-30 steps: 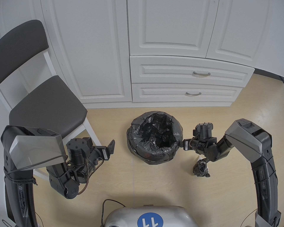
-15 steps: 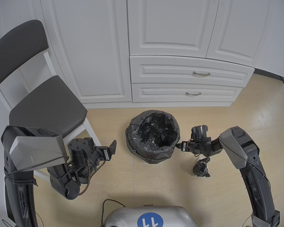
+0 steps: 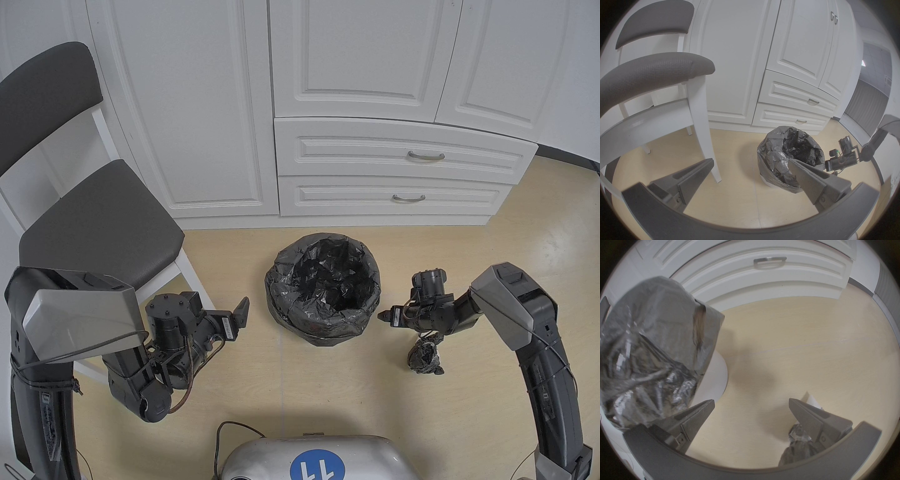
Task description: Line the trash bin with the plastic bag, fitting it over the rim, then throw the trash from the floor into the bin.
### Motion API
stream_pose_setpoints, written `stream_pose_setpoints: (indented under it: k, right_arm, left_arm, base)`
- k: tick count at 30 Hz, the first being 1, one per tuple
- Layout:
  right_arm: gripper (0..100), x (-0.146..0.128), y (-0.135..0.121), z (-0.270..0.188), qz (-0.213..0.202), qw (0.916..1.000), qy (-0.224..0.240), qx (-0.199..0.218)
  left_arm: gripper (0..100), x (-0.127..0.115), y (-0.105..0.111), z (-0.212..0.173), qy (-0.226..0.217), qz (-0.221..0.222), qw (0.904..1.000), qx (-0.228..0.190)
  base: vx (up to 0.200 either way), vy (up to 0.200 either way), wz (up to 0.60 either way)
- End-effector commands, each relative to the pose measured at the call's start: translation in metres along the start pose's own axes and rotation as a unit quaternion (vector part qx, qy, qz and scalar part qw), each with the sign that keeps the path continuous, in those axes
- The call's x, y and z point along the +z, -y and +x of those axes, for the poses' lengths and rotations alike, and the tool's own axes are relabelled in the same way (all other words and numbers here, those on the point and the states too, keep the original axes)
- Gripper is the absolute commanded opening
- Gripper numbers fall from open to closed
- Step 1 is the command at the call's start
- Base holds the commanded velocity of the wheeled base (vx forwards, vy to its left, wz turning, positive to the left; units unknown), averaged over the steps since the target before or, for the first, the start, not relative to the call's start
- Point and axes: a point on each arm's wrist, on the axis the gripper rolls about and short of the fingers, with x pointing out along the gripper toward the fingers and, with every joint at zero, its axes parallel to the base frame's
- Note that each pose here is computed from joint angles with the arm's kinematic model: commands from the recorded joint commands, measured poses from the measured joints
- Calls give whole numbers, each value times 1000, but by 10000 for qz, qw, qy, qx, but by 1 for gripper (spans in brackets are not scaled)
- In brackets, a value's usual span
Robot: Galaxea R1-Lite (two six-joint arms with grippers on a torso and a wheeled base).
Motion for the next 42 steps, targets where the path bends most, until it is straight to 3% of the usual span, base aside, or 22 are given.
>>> stream_pose_setpoints:
  k: [1,7,13,19,24,31,42]
  right_arm:
    - [100,25,-6,-51,6,9995,328,36]
    - [100,27,-10,-92,-4,9981,614,29]
    - [100,34,-17,-119,-46,9938,1109,33]
    - [100,40,-20,-130,-53,9921,1255,76]
    - [100,45,-15,-129,-15,9910,1335,37]
    - [100,49,-10,-130,23,9903,1388,-17]
    - [100,43,-8,-123,-71,9915,1301,-59]
  left_arm:
    - [100,-16,6,16,-91,130,9998,-130]
    - [100,-48,9,51,-431,322,9966,-627]
    - [100,-41,9,96,-808,322,9952,-450]
    - [100,-41,-3,117,-948,303,9949,-191]
    - [100,-59,-13,137,-953,283,9950,-102]
    - [100,-83,-11,181,-815,263,9962,-155]
    - [100,-86,-5,195,-1721,552,9835,-27]
  base:
    - [0,0,0]
    - [0,0,0]
    - [0,0,0]
    - [0,0,0]
    - [0,0,0]
    - [0,0,0]
    - [0,0,0]
